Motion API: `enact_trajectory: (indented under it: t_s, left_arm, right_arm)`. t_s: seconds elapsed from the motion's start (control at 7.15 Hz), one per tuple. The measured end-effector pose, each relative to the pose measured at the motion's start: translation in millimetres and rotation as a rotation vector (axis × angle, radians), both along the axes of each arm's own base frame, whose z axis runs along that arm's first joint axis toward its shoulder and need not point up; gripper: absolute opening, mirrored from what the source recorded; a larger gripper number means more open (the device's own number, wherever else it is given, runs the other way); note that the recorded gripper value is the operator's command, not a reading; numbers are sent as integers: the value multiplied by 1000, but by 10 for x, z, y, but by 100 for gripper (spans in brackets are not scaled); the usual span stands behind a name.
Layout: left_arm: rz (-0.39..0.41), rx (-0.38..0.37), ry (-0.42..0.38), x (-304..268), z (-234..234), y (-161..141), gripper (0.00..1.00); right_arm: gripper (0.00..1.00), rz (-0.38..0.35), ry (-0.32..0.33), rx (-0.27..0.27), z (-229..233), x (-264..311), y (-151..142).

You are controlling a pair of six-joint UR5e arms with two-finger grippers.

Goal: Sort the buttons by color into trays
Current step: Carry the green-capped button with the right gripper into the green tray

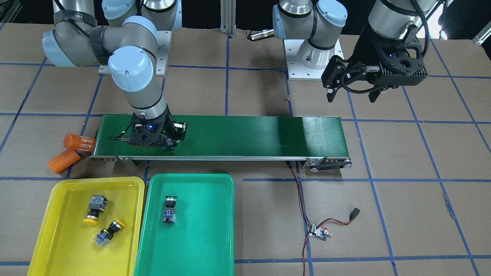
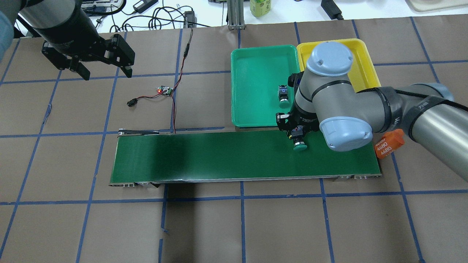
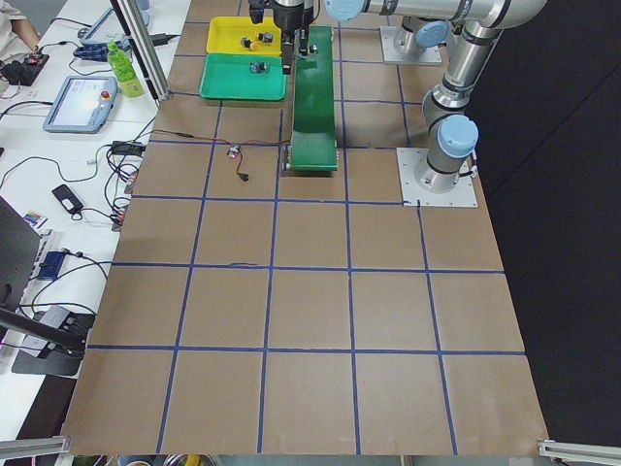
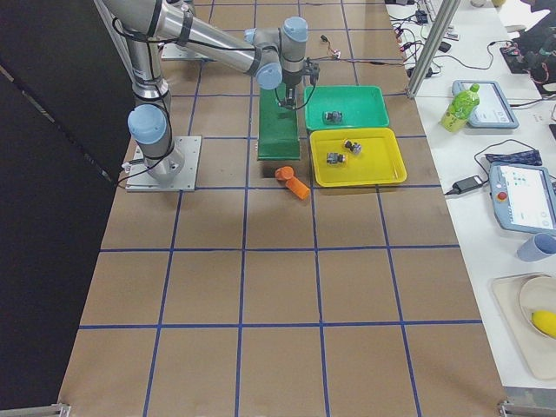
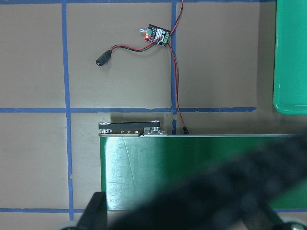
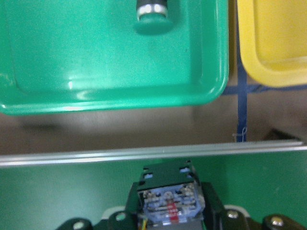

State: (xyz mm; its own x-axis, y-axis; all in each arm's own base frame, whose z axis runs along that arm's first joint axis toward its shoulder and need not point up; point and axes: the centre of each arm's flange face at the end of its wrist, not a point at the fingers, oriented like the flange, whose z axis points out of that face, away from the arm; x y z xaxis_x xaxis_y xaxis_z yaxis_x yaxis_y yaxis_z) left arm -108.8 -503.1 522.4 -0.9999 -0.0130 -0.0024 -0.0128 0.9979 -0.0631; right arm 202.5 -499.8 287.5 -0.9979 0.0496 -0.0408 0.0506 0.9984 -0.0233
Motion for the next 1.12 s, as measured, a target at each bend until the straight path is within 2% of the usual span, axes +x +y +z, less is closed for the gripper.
enact_trajectory:
  t_s: [0.28,0.42,0.56,0.7,1.12]
  left_arm:
    - [0,1,1,0,-3,-4,100]
    - [0,0,1,-1,-2,-4,100]
    - [0,0,1,-1,1,-5,100]
    - [0,-1,1,-1,2,-4,100]
    - [0,-1,1,-1,4,-3,100]
  right_arm:
    - [0,3,-2,-80,208,113,-796]
    - [0,12,-6,-97,131,223,-1192]
    - [6,27,-13,-102,-35,351,-1443]
    - [99,40,-19,-109,-226,457,-1572]
    - [100,49,-25,-115,-449,531,-1627]
